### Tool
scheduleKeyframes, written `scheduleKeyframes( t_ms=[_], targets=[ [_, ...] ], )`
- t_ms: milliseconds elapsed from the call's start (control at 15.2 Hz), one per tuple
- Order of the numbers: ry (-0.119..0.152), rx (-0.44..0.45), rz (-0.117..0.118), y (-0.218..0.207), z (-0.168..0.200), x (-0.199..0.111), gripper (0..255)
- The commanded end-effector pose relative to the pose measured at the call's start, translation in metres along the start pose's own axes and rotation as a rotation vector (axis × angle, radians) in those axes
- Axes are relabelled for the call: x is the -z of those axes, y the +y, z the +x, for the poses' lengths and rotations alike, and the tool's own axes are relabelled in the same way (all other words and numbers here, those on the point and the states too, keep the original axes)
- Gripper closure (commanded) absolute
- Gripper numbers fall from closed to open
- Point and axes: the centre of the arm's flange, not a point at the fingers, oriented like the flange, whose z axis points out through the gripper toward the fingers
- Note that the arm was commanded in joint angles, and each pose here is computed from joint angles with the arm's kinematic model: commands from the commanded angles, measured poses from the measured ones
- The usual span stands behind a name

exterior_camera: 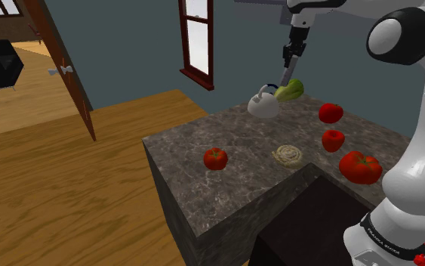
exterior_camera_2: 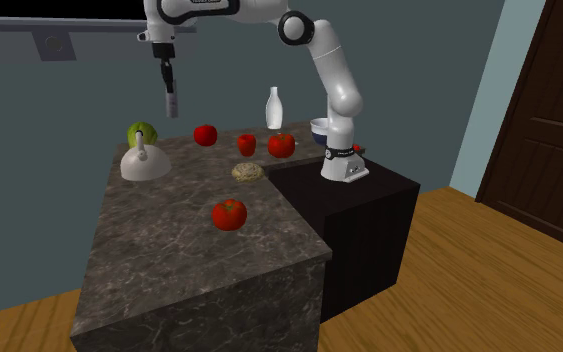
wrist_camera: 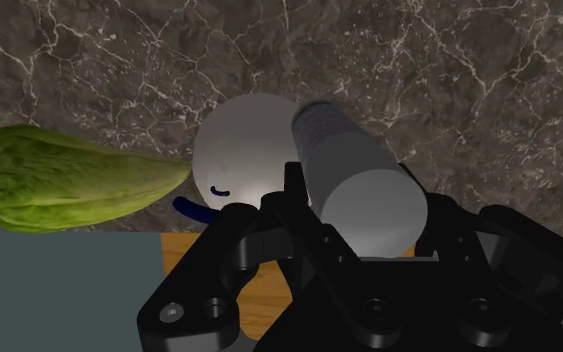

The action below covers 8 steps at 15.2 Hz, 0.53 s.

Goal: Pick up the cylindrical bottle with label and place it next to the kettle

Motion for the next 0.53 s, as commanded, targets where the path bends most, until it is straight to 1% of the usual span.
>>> scheduleKeyframes(
  t_ms=[0, 462],
  targets=[
    [0.001, 0.000, 0.000, 0.002, -0.001, -0.010, 255],
    [0.001, 0.000, 0.000, 0.002, -0.002, -0.047, 255]
  ],
)
